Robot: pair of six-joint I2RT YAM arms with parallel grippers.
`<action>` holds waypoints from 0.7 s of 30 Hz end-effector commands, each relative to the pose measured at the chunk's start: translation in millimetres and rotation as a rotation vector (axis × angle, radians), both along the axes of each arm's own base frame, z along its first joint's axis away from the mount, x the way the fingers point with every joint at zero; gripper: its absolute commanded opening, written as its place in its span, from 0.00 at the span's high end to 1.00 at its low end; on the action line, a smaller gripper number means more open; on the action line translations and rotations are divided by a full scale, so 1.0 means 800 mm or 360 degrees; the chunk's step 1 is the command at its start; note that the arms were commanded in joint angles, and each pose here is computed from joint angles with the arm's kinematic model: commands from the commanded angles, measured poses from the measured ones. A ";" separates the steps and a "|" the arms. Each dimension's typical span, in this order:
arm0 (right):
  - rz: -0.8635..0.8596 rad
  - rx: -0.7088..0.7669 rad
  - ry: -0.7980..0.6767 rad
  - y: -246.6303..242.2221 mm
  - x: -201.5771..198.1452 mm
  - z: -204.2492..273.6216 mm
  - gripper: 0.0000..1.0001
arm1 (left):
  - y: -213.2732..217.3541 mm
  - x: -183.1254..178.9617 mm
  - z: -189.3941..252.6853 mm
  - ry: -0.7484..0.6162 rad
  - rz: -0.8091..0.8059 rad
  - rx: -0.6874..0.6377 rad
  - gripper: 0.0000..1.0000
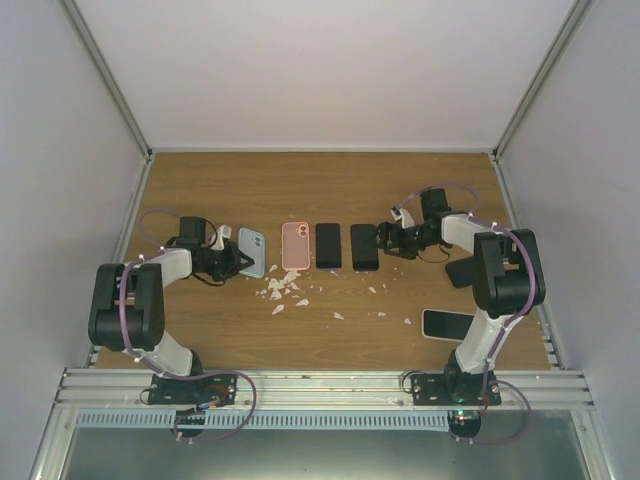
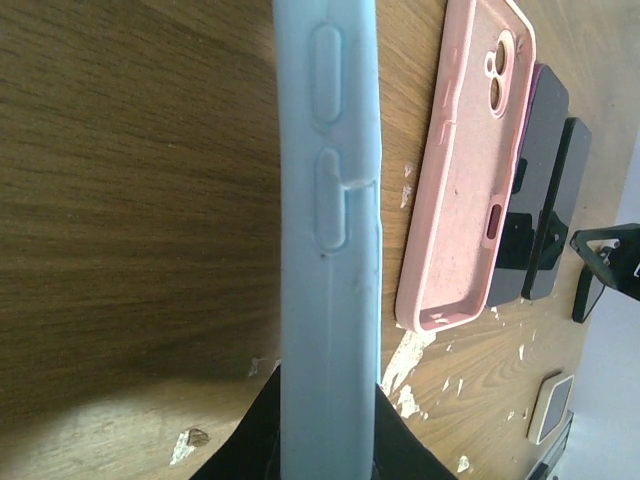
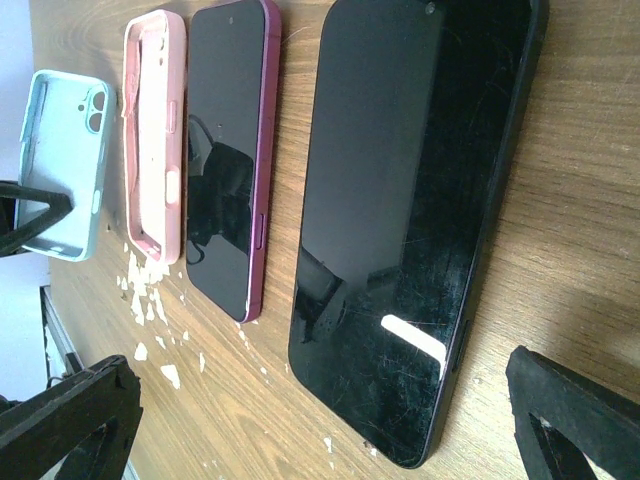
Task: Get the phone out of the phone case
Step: Place the phone case at the center of the board.
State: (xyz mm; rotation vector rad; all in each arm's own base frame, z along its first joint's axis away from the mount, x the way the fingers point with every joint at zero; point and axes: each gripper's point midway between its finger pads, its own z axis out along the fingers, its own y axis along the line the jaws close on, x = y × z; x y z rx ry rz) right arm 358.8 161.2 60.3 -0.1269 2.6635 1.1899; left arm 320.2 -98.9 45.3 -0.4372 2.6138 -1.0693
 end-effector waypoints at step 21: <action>-0.0002 0.0013 -0.0065 -0.003 0.011 0.011 0.00 | 0.001 0.034 -0.033 0.0052 0.0014 0.0282 0.92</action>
